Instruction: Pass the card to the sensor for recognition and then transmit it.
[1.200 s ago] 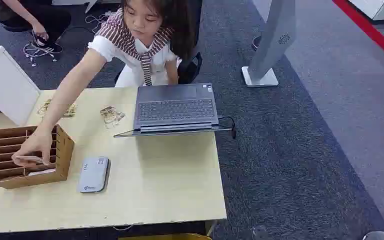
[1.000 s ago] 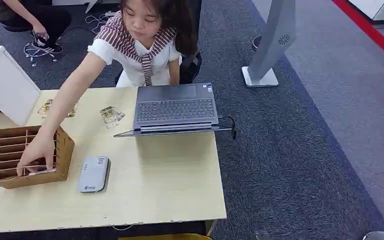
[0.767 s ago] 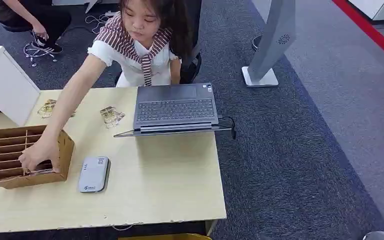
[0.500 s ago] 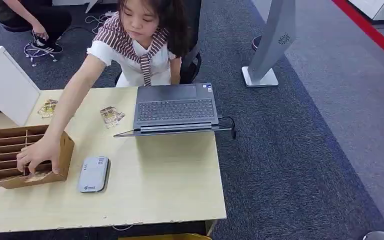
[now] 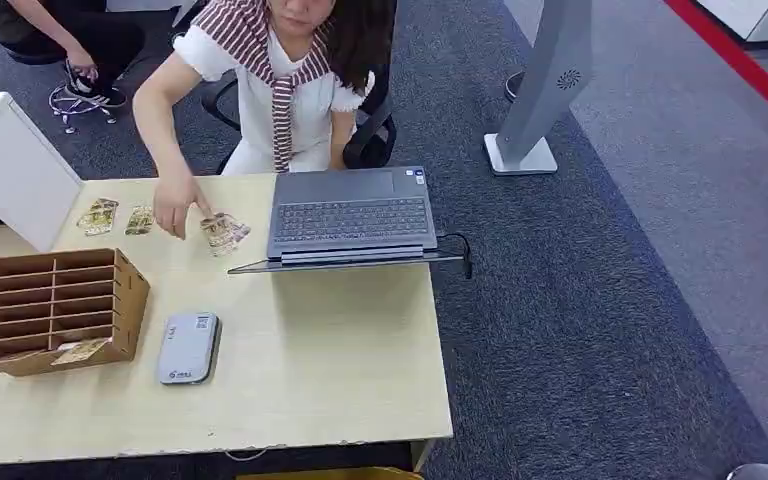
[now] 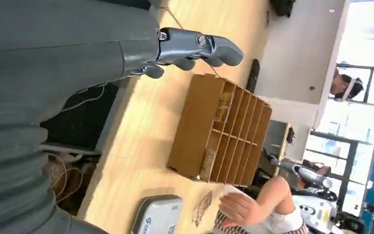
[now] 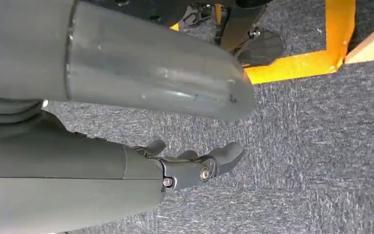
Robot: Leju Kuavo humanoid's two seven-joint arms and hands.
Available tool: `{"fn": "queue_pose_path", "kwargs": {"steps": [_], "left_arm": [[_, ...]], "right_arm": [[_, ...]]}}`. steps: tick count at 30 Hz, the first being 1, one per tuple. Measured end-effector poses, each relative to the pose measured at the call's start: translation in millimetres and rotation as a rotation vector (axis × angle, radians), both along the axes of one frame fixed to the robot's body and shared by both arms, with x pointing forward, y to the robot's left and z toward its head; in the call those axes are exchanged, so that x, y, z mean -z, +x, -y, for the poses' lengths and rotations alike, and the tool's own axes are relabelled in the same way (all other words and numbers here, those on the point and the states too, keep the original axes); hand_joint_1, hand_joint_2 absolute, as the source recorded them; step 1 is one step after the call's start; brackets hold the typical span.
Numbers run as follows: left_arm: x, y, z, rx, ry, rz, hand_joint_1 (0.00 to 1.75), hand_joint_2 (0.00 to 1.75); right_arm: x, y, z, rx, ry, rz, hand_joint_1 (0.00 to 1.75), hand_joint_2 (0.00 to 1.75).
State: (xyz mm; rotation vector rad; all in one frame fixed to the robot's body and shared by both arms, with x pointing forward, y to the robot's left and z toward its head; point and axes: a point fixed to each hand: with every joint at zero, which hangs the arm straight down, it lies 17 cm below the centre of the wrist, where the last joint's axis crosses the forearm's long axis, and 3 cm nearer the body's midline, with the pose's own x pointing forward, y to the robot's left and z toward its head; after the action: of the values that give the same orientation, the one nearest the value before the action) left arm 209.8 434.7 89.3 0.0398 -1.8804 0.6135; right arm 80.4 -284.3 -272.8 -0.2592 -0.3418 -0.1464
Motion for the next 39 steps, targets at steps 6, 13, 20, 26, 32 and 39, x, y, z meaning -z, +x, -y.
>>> {"fn": "queue_pose_path", "kwargs": {"steps": [6, 13, 20, 26, 32, 39], "left_arm": [[-27.0, 32.4, 13.0, 0.016, 0.137, -0.014, 0.0, 1.75], [-47.9, 54.4, 21.9, 0.018, 0.241, -0.013, 0.0, 1.75], [-61.1, 81.3, 30.7, 0.024, 0.332, -0.022, 0.0, 1.75], [-101.4, 158.2, 58.5, 0.021, 0.625, -0.049, 0.0, 1.75], [-119.3, 194.8, 69.6, -0.001, 0.774, -0.069, 0.0, 1.75], [-132.7, 232.3, 79.1, -0.042, 0.947, -0.108, 0.0, 1.75]], "right_arm": [[0.5, 1.2, -4.0, -0.026, 0.004, -0.009, 0.0, 0.0], [0.6, 3.0, -6.4, -0.048, 0.007, -0.012, 0.0, 0.0], [0.4, 5.7, -9.2, -0.068, 0.01, -0.011, 0.0, 0.0], [0.0, 12.3, -17.5, -0.127, 0.027, -0.008, 0.0, 0.0], [-0.2, 14.7, -21.1, -0.154, 0.036, -0.006, 0.0, 0.0], [0.1, 15.4, -24.8, -0.186, 0.042, -0.013, 0.0, 0.0]]}}
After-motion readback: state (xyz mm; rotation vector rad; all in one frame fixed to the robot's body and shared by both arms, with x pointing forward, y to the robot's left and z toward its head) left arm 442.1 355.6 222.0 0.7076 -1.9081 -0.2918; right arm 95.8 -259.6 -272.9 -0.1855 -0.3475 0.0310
